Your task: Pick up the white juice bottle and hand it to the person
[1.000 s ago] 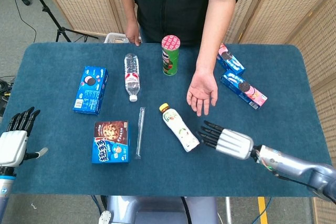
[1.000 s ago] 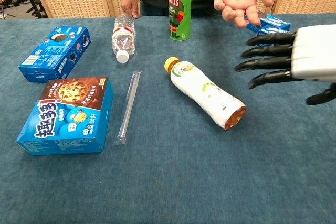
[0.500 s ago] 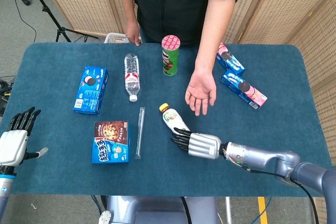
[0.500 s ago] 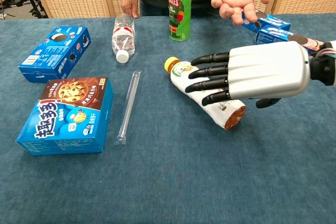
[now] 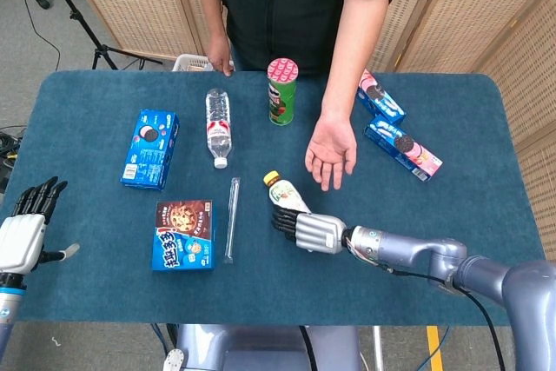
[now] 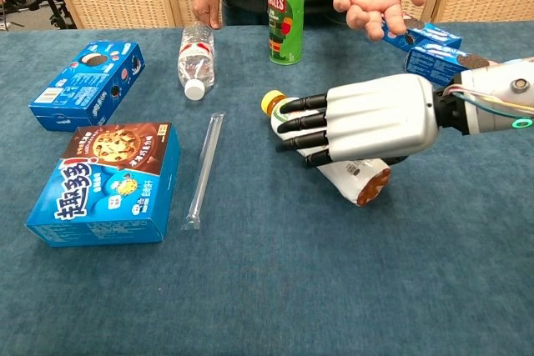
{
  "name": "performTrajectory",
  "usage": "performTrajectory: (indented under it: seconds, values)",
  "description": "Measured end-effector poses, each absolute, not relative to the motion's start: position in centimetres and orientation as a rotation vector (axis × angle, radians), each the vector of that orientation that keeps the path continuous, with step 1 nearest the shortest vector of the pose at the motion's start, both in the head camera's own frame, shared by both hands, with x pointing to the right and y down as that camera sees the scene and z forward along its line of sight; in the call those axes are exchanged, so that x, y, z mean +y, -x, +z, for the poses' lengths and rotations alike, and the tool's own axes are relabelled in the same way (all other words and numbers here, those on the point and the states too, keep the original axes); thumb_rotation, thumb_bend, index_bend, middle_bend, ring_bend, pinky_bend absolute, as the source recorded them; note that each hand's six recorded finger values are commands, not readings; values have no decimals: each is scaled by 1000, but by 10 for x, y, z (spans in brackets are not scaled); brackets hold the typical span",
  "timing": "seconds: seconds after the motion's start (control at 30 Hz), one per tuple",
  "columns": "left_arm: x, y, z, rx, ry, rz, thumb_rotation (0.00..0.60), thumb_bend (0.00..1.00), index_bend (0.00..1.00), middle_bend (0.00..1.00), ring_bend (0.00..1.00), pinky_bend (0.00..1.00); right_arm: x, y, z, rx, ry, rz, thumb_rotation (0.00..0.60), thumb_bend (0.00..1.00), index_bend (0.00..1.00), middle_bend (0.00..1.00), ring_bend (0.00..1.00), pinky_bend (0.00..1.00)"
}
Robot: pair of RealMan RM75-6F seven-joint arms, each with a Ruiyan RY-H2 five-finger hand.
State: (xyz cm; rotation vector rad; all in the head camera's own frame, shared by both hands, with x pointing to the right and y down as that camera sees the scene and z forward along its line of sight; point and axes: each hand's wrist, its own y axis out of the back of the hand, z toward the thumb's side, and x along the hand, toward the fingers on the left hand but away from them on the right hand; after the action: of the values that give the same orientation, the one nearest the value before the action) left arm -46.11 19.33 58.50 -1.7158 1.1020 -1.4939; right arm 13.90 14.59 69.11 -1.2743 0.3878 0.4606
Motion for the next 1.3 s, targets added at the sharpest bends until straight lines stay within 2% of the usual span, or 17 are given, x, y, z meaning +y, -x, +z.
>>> performTrajectory:
  seconds: [0.1,0.2,0.27,0.37,0.5,0.57,0.63,1.0,1.3]
  values:
    - [193,461,585,1101,1716,-1496,600,0,0,0,0,0,145,-140,697,403,1276,466,600,329,283,118,0,0]
    - [194,461,586,1098,1719,-1498,600,0,0,0,0,0,145,-142,702,412,1285,470,600,539,335,180,13,7]
    - [194,461,587,1096,1720,-1499,600,0,0,0,0,0,145,-144,705,417,1297,472,600,761,393,244,75,81]
    - [194,460,587,1093,1723,-1500,600,0,0,0,0,0,146,-145,710,421,1321,476,600,982,480,358,200,220]
    - [194,460,588,1092,1724,-1502,600,0,0,0,0,0,147,-148,714,410,1358,468,600,1000,601,509,355,371]
    - [194,460,588,1091,1724,-1503,600,0,0,0,0,0,148,-149,713,396,1364,454,600,1000,626,567,415,435]
    - [194,459,588,1091,1724,-1503,600,0,0,0,0,0,149,-151,712,375,1372,434,600,1000,628,587,437,458]
    - [197,455,587,1083,1735,-1489,600,0,0,0,0,0,155,-178,678,191,1441,330,600,1000,628,596,447,470]
    - [200,451,582,1080,1747,-1460,600,0,0,0,0,0,161,-205,648,83,1523,354,600,1000,628,598,447,470]
